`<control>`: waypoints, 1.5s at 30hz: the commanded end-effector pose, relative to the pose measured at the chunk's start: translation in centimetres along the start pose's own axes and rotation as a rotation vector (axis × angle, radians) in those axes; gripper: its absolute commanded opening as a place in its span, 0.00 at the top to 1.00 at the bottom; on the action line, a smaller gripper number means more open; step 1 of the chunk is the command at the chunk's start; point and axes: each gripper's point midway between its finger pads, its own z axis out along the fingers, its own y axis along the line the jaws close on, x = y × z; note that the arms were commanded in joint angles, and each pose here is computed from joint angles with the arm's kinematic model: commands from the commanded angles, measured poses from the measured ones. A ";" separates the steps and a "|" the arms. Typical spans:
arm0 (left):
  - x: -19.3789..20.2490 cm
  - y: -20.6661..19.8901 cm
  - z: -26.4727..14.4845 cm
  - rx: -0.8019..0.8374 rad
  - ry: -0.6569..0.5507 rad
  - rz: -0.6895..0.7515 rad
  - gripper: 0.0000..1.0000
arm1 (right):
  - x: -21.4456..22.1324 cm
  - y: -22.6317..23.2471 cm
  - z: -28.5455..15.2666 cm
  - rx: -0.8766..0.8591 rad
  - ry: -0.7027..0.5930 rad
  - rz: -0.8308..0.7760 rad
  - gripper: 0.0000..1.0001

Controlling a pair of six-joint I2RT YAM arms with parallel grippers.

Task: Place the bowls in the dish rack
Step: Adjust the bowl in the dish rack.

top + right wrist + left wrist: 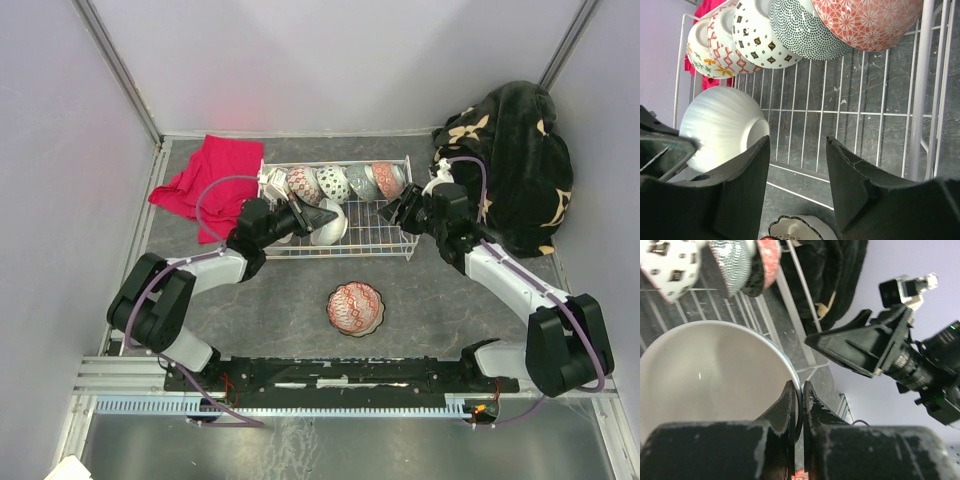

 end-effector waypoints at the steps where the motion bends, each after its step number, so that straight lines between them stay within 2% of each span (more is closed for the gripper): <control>1: 0.9 1.9 0.0 -0.063 0.021 -0.100 0.97 | -2.0 2.4 0.2 -0.080 -0.047 -0.007 0.44; 10: 1.0 4.2 -0.1 -0.151 0.019 -0.120 0.97 | -1.5 3.7 0.2 -0.131 -0.029 -0.005 0.44; 16: 1.1 4.1 -0.1 -0.133 0.011 -0.140 0.97 | -1.4 4.1 0.1 -0.136 -0.027 -0.020 0.44; 27: 0.7 2.5 -0.1 -0.025 -0.027 -0.195 0.97 | 1.0 2.4 1.7 0.132 0.065 -0.230 0.46; 33: 0.7 2.4 0.0 0.000 -0.034 -0.220 0.97 | 2.2 2.7 2.6 0.169 0.104 -0.291 0.46; 45: 2.7 6.7 -0.5 -0.178 0.029 -0.250 0.97 | 3.2 3.4 3.1 0.186 0.133 -0.350 0.46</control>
